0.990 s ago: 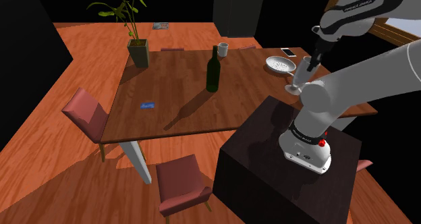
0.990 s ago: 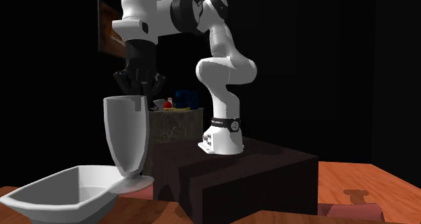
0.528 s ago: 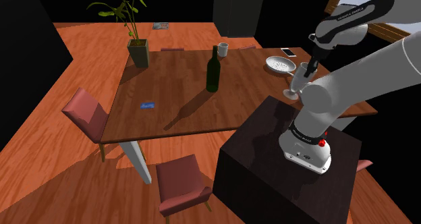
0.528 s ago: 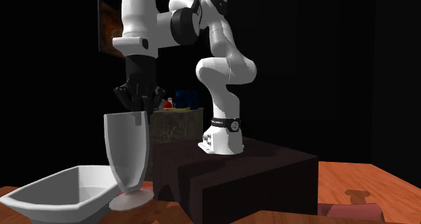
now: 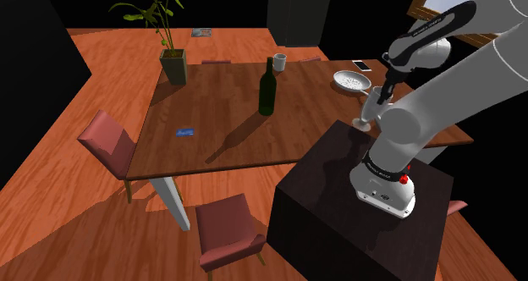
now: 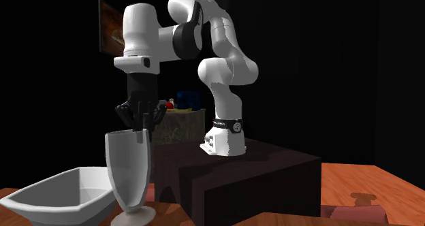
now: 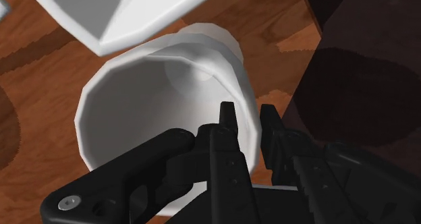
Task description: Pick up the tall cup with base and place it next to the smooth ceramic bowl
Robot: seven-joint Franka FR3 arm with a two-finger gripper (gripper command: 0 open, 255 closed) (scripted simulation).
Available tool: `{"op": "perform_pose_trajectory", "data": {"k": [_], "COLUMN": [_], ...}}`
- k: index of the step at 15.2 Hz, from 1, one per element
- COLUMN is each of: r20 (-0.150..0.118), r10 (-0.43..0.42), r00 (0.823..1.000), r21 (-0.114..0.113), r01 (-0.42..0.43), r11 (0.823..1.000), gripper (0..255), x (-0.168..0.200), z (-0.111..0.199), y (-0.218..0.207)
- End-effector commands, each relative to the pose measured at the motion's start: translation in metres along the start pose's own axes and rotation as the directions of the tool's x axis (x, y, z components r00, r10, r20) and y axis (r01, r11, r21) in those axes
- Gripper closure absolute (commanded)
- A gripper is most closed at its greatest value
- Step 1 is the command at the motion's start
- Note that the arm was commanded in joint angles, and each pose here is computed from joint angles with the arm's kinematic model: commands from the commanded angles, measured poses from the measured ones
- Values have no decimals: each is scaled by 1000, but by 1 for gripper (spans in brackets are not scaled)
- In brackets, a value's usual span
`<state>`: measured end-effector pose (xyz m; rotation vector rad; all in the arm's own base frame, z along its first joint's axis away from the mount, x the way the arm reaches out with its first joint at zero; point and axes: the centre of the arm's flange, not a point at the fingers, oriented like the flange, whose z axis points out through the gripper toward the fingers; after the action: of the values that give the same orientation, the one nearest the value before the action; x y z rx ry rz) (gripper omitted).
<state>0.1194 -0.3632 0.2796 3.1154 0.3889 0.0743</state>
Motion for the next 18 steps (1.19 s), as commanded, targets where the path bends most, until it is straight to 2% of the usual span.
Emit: {"op": "perform_pose_trajectory", "data": {"k": [1, 5, 13, 14, 18], "r20": [0, 0, 0, 0, 0], "r10": [0, 0, 0, 0, 0], "r00": [1000, 1000, 1000, 1000, 1000], "r21": [-2, -2, -2, -2, -2], "r01": [0, 0, 0, 0, 0], "r11": [1000, 1000, 1000, 1000, 1000], "gripper": [255, 255, 255, 0, 0], "x": [0, -1, -1, -1, -1], "z": [10, 32, 32, 33, 33], "y": [0, 0, 0, 0, 0]}}
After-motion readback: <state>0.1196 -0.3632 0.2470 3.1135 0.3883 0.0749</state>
